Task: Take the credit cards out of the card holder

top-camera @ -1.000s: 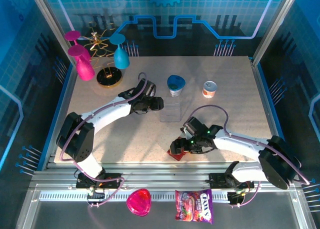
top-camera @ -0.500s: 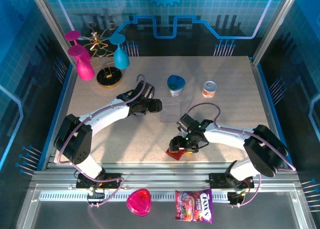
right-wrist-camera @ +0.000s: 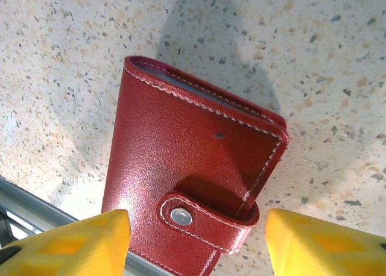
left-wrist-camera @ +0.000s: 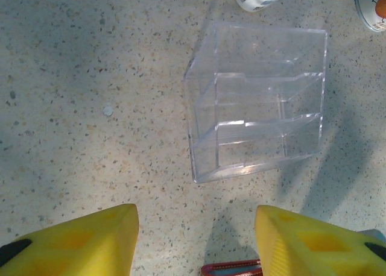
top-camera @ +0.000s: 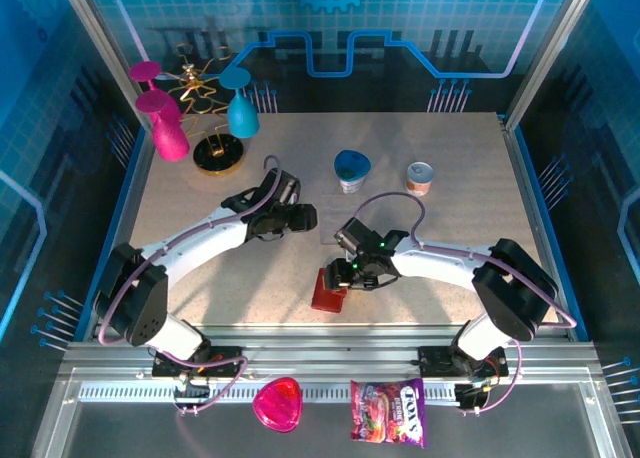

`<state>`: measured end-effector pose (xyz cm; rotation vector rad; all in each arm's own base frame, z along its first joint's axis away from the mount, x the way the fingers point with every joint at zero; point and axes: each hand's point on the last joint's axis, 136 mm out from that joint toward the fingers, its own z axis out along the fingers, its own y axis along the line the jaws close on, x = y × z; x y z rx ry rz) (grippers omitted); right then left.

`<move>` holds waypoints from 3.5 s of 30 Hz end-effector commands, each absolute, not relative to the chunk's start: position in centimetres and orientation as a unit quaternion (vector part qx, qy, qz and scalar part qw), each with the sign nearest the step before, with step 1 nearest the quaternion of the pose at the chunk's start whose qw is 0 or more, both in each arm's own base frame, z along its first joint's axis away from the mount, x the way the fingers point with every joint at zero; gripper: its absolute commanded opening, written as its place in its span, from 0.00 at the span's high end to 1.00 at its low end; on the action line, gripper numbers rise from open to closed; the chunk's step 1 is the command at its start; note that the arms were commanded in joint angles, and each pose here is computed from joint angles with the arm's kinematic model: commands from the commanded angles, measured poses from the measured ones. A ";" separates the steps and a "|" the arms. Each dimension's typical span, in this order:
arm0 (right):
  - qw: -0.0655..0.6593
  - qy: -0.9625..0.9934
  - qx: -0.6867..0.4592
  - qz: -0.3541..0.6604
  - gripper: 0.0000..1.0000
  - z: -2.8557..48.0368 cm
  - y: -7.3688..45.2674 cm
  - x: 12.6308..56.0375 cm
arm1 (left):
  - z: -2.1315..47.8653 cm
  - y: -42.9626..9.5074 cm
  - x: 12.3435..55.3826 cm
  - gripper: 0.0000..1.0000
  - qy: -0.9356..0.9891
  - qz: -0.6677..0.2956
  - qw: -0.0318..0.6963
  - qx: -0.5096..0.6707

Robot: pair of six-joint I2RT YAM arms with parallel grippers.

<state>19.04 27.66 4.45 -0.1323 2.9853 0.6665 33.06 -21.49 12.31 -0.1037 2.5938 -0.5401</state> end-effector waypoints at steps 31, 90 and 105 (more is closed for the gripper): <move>0.048 0.983 -0.138 0.109 0.54 6.6 27.6 17.9 | 6.0 -23.5 23.2 0.81 0.906 -0.386 0.060 -0.165; 0.033 0.980 -0.197 -0.009 0.81 0.7 28.2 17.8 | 7.2 -18.3 23.5 0.84 0.915 -0.343 0.119 -0.177; 0.138 0.962 -0.222 0.078 0.94 4.1 31.0 20.1 | 7.2 -22.8 23.3 0.82 0.900 -0.396 0.083 -0.162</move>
